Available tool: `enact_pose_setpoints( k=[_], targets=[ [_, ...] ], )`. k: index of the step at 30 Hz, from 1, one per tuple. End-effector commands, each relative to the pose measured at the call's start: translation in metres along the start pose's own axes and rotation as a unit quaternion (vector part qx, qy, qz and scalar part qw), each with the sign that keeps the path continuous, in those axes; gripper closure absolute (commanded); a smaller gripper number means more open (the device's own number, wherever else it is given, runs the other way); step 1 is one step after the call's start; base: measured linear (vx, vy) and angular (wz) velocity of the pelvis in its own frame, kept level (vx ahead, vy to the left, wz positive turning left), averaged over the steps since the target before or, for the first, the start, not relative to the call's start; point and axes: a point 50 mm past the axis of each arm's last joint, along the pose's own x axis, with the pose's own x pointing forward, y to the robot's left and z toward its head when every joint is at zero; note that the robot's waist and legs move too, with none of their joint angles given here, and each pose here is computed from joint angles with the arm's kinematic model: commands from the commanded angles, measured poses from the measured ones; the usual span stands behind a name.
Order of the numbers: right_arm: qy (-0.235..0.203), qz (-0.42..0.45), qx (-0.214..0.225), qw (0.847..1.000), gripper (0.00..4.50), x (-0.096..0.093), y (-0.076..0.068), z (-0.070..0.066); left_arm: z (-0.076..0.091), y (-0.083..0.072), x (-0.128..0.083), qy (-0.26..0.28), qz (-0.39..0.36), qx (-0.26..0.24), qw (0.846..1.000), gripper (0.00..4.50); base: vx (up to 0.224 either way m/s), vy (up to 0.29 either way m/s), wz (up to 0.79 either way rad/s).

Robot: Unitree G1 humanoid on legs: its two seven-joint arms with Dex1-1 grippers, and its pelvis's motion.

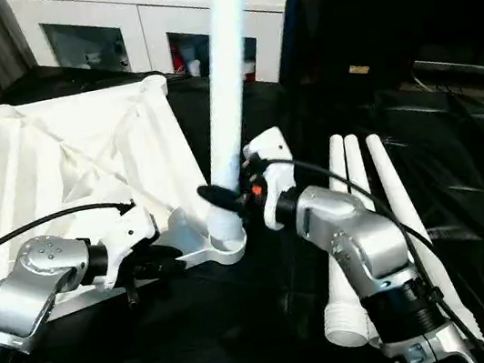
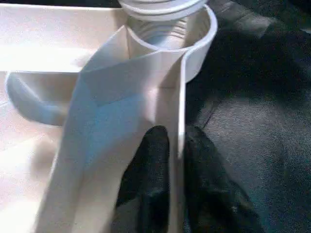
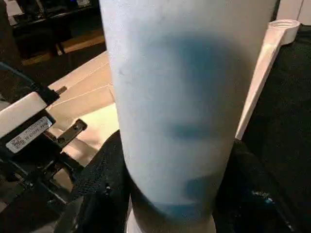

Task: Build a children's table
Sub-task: Insert table leg to table base

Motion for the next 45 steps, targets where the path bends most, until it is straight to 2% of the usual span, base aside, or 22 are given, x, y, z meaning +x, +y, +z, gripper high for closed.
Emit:
enact_pose_setpoints(
  k=[1, 3, 6, 16, 27, 35, 41, 42, 45],
  targets=[
    [-0.004, 0.005, -0.018, 1.0, 2.62, 0.0, 0.001, 0.003, -0.004, 0.0, 0.002, 0.018, -0.002, 0.0, 1.0, 4.13, 0.0, 0.0, 0.0],
    [-0.002, 0.007, -0.021, 1.0, 2.62, 0.001, 0.002, 0.003, -0.004, -0.001, 0.002, 0.018, -0.004, -0.002, 1.0, 4.39, 0.0, 0.0, 0.0],
    [0.002, 0.008, -0.023, 1.0, 2.62, 0.001, 0.002, 0.001, -0.005, -0.002, 0.002, 0.021, -0.008, -0.004, 1.0, 4.49, 0.0, 0.0, 0.0],
    [0.047, 0.012, -0.028, 0.998, 2.62, 0.001, -0.001, -0.008, -0.003, -0.001, 0.002, 0.005, -0.003, -0.001, 1.0, 4.5, 0.0, 0.0, 0.0],
    [0.057, 0.011, -0.023, 0.998, 2.62, 0.013, -0.005, -0.016, -0.003, -0.006, 0.002, -0.029, -0.001, 0.006, 1.0, 4.5, 0.0, 0.0, 0.0],
    [0.071, 0.023, -0.017, 0.997, 2.62, 0.019, -0.005, -0.022, -0.006, -0.008, 0.001, -0.03, -0.002, 0.004, 1.0, 4.5, 0.0, 0.0, 0.0],
    [0.055, 0.018, -0.001, 0.998, 2.62, 0.018, -0.009, -0.021, -0.006, -0.007, 0.001, -0.03, 0.001, 0.003, 1.0, 4.5, 0.0, 0.0, 0.0],
    [0.034, 0.005, 0.022, 0.999, 2.62, 0.012, -0.014, -0.022, -0.006, -0.006, 0.001, -0.029, 0.005, 0.003, 1.0, 4.5, 0.0, 0.0, 0.0],
    [0.017, -0.006, 0.044, 0.999, 2.63, 0.007, -0.018, -0.024, -0.006, -0.005, 0.001, -0.028, 0.008, 0.003, 1.0, 4.5, 0.0, 0.0, 0.0]
  ],
)
